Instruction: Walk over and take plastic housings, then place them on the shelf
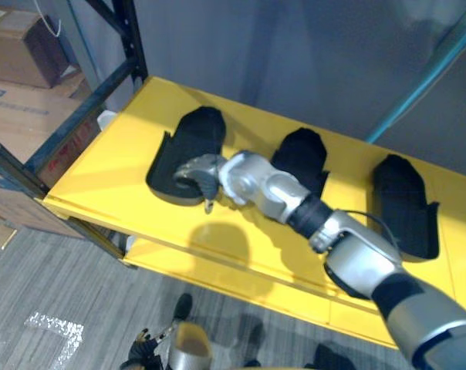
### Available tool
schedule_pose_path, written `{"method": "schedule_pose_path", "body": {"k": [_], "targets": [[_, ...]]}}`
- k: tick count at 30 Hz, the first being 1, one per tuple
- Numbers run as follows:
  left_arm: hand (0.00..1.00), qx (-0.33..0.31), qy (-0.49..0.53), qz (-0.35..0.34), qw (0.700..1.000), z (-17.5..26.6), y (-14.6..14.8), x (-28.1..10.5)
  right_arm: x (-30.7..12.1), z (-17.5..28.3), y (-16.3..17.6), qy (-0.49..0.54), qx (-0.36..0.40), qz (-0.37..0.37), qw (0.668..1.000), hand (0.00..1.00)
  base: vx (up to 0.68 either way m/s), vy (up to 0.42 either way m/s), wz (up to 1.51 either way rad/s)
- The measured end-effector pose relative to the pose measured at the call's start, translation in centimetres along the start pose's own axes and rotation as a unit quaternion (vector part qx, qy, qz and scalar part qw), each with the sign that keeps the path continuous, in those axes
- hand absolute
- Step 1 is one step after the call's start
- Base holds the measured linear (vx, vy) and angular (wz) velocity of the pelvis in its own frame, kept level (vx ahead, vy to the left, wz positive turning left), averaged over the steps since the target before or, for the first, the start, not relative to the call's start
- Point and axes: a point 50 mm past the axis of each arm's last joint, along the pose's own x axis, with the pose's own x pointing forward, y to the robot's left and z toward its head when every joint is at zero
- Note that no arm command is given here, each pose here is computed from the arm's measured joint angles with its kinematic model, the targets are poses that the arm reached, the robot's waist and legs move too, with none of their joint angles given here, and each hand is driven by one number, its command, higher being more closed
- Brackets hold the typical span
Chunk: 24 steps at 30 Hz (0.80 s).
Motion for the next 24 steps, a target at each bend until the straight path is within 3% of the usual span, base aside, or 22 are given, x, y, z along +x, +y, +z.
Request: {"method": "schedule_pose_path", "body": {"k": [5,16,24], "targets": [[0.0,-0.02,0.0,-0.004,1.0,-0.1,-0.6,-0.1,0.3,-0.7,0.5,0.021,0.035,-0.003,0.999,0.0,-0.02,0.001,0.07],[0.0,-0.05,-0.007,-0.026,0.998,0.2,-1.4,-0.1,0.7,-1.8,0.2,0.07,0.077,-0.096,0.99,0.0,-0.01,-0.004,0.06],[0.0,-0.066,-0.029,-0.041,0.997,1.4,-2.1,-0.1,0.1,-2.8,-1.9,0.09,0.093,-0.161,0.978,0.0,-0.02,-0.006,0.0]]}}
